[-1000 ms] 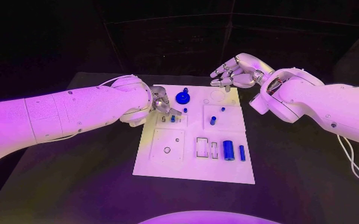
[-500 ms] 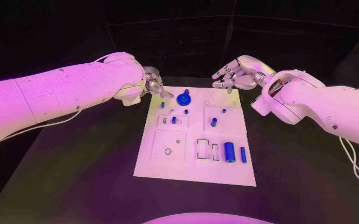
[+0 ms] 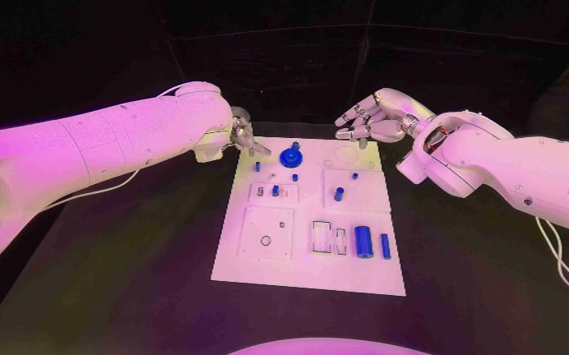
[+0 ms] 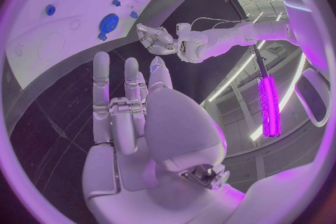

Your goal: Assemble the parts on the task board

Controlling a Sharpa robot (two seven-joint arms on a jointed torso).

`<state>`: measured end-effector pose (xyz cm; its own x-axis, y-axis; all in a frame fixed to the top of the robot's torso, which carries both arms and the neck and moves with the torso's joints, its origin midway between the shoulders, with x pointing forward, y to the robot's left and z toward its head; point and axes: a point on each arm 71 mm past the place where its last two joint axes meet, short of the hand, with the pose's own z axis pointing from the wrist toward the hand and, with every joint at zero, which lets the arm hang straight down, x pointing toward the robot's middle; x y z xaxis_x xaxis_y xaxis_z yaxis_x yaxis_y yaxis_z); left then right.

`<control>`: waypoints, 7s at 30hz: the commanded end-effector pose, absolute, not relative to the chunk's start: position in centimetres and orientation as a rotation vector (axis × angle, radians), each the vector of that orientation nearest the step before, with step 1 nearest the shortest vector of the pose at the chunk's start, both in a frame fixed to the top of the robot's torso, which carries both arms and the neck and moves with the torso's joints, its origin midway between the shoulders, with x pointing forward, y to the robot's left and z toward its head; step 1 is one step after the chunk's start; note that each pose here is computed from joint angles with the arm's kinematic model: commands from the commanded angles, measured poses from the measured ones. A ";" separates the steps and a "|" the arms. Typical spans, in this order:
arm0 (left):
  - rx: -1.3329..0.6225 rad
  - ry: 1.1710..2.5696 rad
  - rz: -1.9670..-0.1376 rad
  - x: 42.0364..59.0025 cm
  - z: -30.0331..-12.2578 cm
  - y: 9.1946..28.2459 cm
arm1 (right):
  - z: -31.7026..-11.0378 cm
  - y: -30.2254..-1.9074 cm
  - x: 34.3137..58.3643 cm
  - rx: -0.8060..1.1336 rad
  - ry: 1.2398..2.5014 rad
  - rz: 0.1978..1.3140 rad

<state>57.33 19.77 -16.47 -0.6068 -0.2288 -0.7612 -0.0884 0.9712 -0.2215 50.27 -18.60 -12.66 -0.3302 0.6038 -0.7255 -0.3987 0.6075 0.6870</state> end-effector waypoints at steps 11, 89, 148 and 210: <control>-0.148 2.257 -0.151 58.0 -17.4 19.9 | -12.5 -18.4 50.4 0.164 1.603 1.020; -0.382 2.203 -0.313 56.4 -18.3 20.9 | -12.6 -18.2 50.6 0.168 1.612 1.018; -0.042 2.142 -0.282 50.6 -20.5 18.5 | -12.7 -18.3 50.6 0.163 1.617 1.004; -0.017 2.200 -0.257 49.4 -21.6 18.2 | -12.8 -18.5 50.7 0.162 1.622 0.999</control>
<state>49.68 18.39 -21.17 -0.5796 -0.1211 -0.8059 0.0746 0.9768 -0.2005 50.76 -18.57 -12.91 -0.3241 0.5912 -0.7386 -0.3889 0.6284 0.6737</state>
